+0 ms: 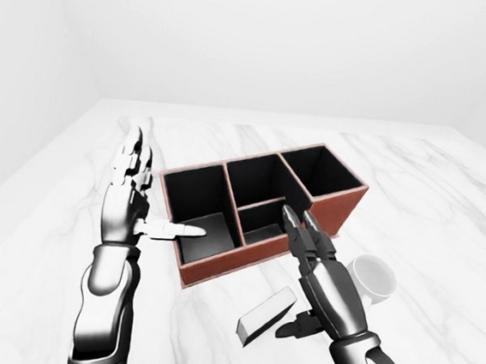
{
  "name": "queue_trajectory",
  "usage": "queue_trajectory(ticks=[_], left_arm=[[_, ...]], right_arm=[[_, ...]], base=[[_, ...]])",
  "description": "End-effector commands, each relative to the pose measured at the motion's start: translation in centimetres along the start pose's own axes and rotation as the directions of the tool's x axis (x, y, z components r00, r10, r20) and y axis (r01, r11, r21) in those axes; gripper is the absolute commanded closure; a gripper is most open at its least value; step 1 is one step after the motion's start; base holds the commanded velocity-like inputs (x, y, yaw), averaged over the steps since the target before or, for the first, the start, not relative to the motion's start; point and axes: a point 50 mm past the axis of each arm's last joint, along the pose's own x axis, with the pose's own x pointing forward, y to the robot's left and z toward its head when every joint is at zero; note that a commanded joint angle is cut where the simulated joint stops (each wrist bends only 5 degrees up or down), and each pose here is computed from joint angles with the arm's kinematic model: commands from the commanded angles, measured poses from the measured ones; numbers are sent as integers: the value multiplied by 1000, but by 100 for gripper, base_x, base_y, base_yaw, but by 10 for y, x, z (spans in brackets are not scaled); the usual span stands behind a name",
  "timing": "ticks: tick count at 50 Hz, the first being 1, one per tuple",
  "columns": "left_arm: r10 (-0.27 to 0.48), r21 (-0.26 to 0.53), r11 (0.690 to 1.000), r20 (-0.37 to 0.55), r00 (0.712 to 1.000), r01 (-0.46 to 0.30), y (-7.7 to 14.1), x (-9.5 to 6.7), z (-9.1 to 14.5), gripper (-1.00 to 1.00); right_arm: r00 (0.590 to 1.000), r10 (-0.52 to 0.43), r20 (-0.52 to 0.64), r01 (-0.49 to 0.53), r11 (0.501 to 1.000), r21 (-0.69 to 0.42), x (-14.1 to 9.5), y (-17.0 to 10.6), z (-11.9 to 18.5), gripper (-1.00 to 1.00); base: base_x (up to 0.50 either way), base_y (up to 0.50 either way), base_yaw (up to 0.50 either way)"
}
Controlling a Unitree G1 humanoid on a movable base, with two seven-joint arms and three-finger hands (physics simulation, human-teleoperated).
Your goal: Pick up the book and place it in the front compartment of the caddy.
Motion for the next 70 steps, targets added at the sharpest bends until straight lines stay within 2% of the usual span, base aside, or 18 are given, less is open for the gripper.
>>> queue_trajectory(ticks=[1,25,70], left_arm=[[6,0,1000,16,1000,-6,3,2,3,-100],[28,-2,1000,44,999,-28,10,7,9,-100],[33,-2,999,34,999,-33,12,8,6,-100]], right_arm=[[1000,17,7,-17,1000,-14,2,6,2,-100],[998,54,13,-54,998,-38,3,28,-5,-100],[994,107,-4,-107,993,-59,1,56,-18,-100]], base=[[0,0,0],[0,0,0],[0,0,0]])
